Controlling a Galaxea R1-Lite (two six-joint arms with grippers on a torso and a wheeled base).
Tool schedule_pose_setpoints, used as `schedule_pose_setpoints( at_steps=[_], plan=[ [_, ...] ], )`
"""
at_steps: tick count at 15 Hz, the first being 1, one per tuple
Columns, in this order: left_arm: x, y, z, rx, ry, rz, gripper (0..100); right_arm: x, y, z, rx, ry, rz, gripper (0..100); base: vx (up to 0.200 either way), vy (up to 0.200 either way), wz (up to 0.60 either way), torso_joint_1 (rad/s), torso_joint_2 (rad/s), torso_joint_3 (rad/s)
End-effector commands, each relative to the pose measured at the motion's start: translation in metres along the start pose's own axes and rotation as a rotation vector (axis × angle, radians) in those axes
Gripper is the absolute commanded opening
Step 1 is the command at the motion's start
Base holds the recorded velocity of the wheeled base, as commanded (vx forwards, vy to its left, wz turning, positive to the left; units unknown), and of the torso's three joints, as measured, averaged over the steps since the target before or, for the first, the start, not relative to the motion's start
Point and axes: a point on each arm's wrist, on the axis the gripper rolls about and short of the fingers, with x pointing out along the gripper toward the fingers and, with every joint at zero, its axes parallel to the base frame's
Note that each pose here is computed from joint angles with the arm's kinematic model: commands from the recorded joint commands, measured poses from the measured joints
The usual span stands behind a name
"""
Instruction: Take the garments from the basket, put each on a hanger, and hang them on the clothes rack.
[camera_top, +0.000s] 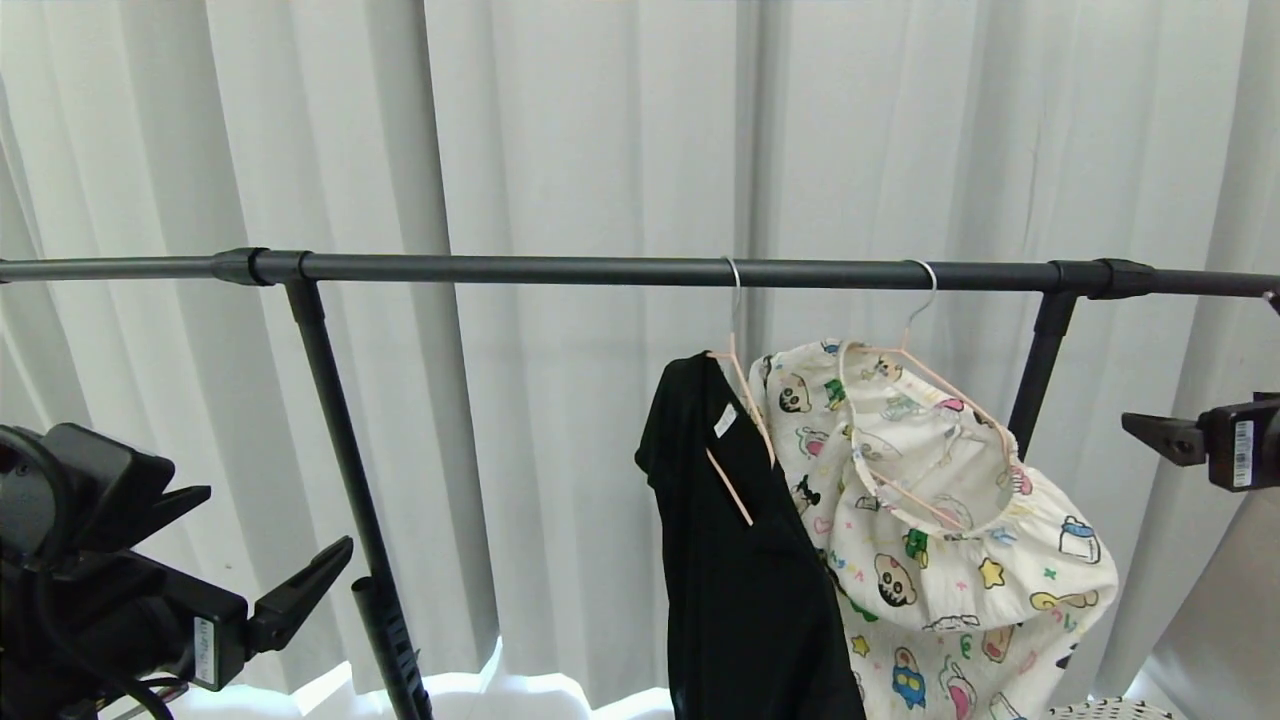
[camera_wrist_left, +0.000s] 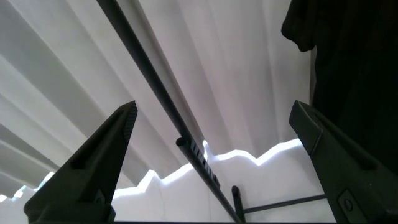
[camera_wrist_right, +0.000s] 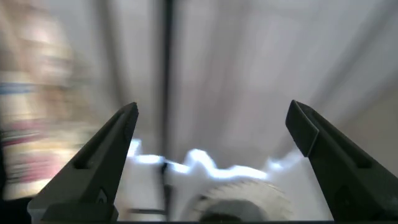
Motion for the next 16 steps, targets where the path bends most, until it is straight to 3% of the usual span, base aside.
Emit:
schedule_pose_setpoints(
  at_steps=[1, 4, 13, 16],
  plan=[
    [0.002, 0.000, -0.001, 0.001, 0.010, -0.001, 100, -0.001, -0.007, -0.011, -0.022, 0.009, -0.045, 100, 0.000, 0.000, 0.00, 0.000, 0.00, 0.000],
    [0.002, 0.004, -0.002, -0.004, 0.022, 0.032, 100, 0.001, -0.010, -0.015, -0.041, 0.000, -0.070, 100, 0.000, 0.000, 0.00, 0.000, 0.00, 0.000],
    [0.001, 0.010, -0.004, -0.020, 0.031, 0.080, 100, -0.003, -0.018, -0.025, -0.036, 0.025, -0.117, 100, -0.200, 0.000, 0.00, 0.002, 0.00, 0.002],
    [-0.009, 0.007, -0.017, -0.021, 0.039, 0.086, 100, -0.013, -0.017, -0.036, -0.036, 0.031, -0.117, 100, -0.200, 0.000, 0.00, 0.004, 0.00, 0.002]
  ],
)
